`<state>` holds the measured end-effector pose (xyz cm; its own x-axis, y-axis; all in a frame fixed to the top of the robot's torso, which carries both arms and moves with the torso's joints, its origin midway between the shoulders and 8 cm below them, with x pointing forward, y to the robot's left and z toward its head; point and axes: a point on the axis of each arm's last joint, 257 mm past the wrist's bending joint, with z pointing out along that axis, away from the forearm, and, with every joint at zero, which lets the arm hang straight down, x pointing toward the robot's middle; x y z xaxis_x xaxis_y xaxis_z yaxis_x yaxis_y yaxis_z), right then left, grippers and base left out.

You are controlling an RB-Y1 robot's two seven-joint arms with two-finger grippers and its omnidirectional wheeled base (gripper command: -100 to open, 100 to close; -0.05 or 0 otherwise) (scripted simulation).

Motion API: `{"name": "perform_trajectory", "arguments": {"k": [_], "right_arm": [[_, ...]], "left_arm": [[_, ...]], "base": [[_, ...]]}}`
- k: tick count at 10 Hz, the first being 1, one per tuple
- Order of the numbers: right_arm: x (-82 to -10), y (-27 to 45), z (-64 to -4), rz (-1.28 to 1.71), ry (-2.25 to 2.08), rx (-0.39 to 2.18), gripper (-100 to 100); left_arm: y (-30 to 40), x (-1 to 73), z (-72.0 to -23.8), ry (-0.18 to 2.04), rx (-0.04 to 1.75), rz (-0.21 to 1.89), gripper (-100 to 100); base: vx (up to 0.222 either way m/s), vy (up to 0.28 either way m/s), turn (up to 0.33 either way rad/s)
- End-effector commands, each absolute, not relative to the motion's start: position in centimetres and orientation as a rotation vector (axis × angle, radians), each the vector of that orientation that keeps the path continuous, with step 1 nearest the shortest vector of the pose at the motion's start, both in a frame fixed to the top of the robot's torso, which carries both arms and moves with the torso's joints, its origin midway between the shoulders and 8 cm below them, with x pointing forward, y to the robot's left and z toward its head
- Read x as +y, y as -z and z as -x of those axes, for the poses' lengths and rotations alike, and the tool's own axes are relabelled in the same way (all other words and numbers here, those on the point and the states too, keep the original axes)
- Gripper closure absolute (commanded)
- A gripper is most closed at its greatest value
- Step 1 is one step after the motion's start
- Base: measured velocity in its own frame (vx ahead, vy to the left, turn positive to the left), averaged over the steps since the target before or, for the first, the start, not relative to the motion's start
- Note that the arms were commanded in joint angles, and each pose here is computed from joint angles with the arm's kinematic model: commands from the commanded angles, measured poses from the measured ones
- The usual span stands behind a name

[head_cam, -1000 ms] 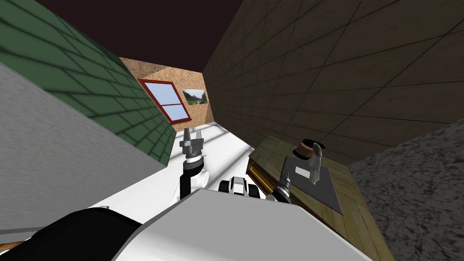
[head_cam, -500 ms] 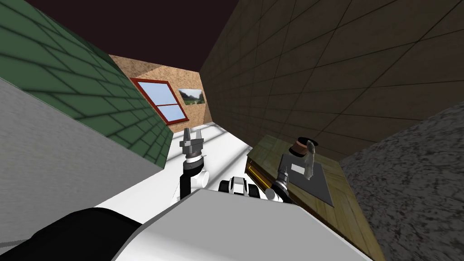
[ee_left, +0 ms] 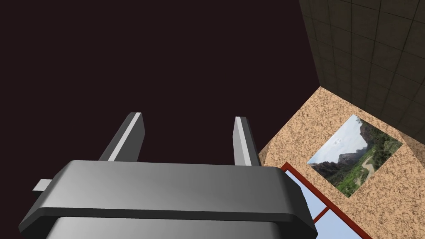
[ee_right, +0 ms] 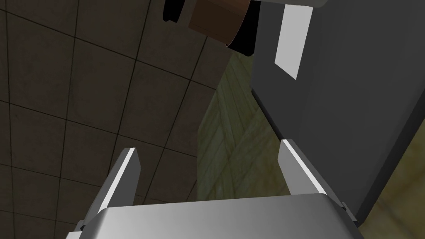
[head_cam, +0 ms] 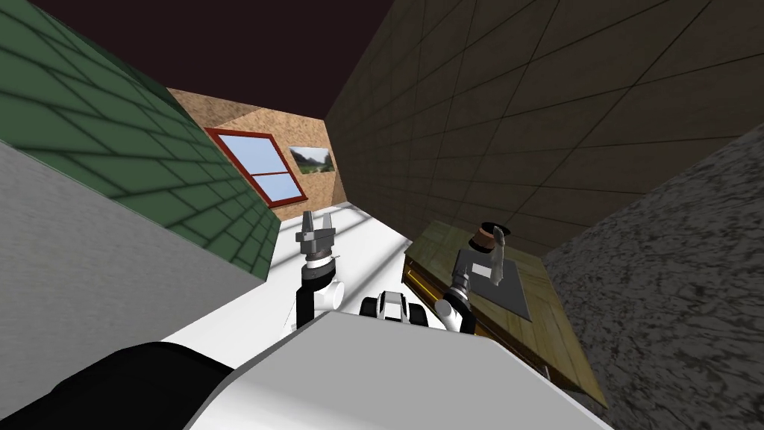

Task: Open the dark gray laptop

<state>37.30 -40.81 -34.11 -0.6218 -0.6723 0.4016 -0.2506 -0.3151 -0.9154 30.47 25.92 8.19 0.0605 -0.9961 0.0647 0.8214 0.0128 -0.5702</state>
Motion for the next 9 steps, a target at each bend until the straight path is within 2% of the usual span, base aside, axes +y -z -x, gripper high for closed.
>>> {"name": "perform_trajectory", "arguments": {"k": [1,3,4,9], "right_arm": [[-40.10,32.60,-39.63,1.190,2.001,1.596,-100],[-39.94,32.32,-39.97,1.187,2.000,1.593,-100],[-39.87,32.27,-40.09,1.193,1.999,1.591,0],[-39.88,32.28,-40.08,1.192,1.999,1.591,0]], "left_arm": [[-8.19,25.92,-30.47,1.479,0.409,0.535,0],[-8.19,25.92,-30.48,1.479,0.409,0.535,0],[-8.19,25.92,-30.48,1.479,0.409,0.535,0],[-8.19,25.92,-30.47,1.479,0.409,0.535,0]], "base": [[-0.059,-0.001,-0.087],[-0.037,0.009,-0.046],[-0.005,0.001,0.003],[0.000,0.000,0.000]]}}
